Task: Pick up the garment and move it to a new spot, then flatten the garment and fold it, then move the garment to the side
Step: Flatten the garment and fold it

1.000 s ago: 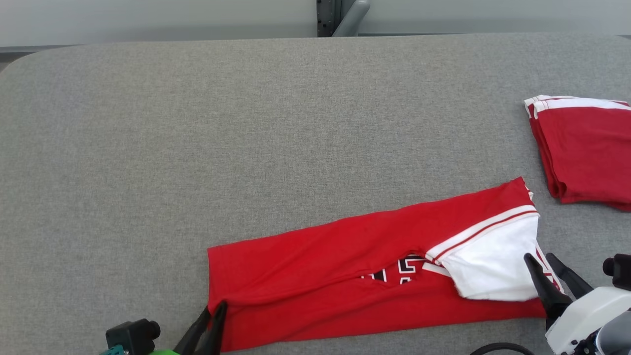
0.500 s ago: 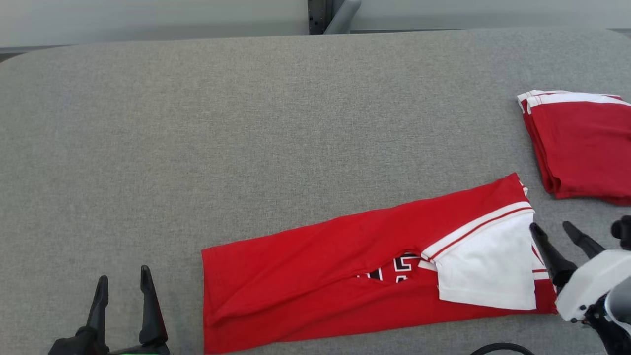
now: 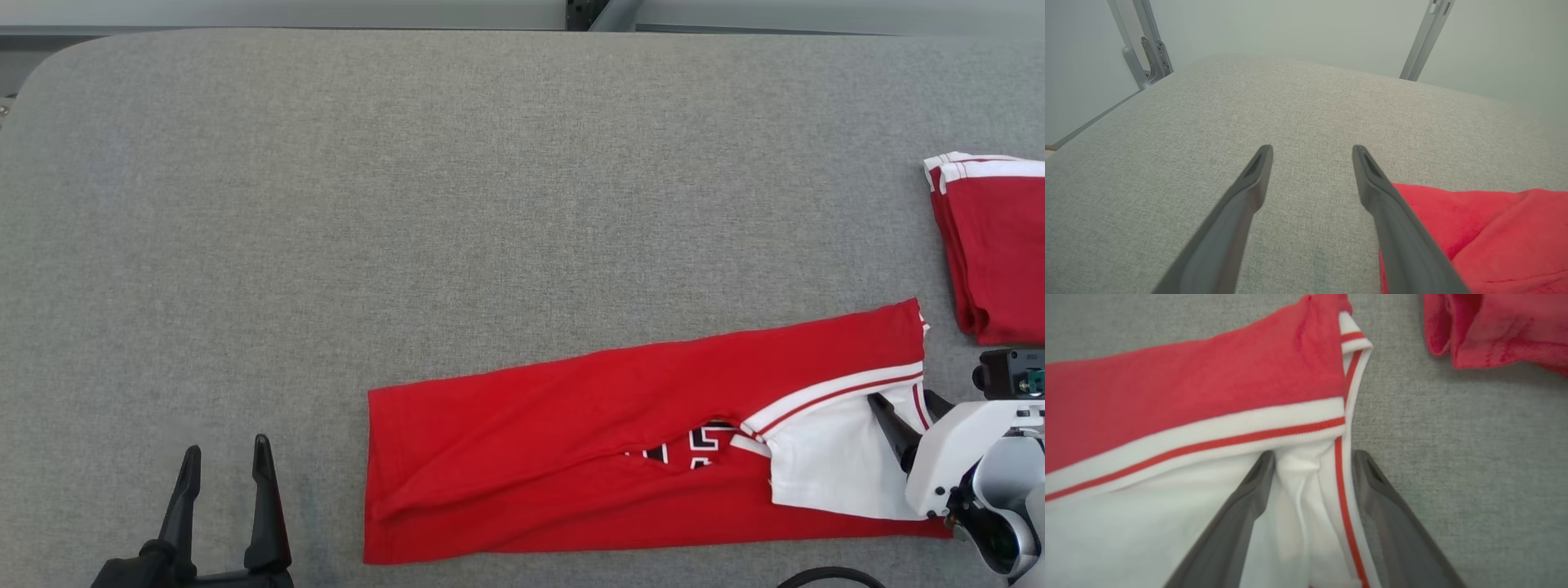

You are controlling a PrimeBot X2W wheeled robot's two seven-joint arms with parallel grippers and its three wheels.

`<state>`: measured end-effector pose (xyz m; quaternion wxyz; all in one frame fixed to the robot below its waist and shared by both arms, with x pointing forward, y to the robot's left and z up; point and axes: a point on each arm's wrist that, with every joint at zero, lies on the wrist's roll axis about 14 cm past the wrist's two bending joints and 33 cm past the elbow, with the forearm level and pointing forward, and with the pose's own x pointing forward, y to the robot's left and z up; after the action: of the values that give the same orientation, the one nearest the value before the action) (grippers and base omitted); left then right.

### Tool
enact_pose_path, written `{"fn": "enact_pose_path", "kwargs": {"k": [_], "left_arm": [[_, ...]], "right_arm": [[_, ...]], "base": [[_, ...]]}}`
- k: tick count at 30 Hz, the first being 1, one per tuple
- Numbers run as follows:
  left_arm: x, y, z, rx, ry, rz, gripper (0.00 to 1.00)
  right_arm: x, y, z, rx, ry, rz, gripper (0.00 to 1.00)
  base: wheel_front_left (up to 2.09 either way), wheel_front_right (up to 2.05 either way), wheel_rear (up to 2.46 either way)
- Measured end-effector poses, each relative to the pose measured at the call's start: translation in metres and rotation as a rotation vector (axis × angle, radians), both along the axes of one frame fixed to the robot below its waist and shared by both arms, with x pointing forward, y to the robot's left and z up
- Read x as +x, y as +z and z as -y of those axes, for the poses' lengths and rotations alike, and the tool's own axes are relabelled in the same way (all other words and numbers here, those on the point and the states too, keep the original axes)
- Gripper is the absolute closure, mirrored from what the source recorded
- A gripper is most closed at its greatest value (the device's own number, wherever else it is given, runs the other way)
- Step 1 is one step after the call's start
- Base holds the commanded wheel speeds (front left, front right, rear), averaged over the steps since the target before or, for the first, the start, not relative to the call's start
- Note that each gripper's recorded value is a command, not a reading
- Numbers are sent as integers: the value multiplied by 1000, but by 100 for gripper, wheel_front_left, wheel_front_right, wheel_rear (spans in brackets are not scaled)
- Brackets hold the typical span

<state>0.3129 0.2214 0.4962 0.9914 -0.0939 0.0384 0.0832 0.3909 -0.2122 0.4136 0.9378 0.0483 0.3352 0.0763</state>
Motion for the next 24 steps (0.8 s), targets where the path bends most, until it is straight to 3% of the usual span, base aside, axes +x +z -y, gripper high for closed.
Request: {"fn": "enact_pose_path", "kwargs": {"k": [3,4,5,9,15,24], "left_arm": [[-2,-3,3,-6,-32,-3,0],[-3,-3,5,-10,-39,-2,0],[-3,-3,5,-11,-43,-1,0],[-2,-4,11,-15,-71,1,0],[1,0,22,-42,-104,23,0],[1,7,42,-63,-165,51,0]], "right_arm": [[-4,-8,-8,58,-1,-71,0],[-5,-8,-11,82,-5,-88,78],[-6,-8,-15,112,-11,-102,100],[-11,-2,-24,250,-49,-127,100],[-4,32,-7,338,-95,-50,100],[3,121,101,224,-236,171,100]], "base": [[0,0,0],[0,0,0],[0,0,0],[0,0,0],[0,0,0],[0,0,0]]}}
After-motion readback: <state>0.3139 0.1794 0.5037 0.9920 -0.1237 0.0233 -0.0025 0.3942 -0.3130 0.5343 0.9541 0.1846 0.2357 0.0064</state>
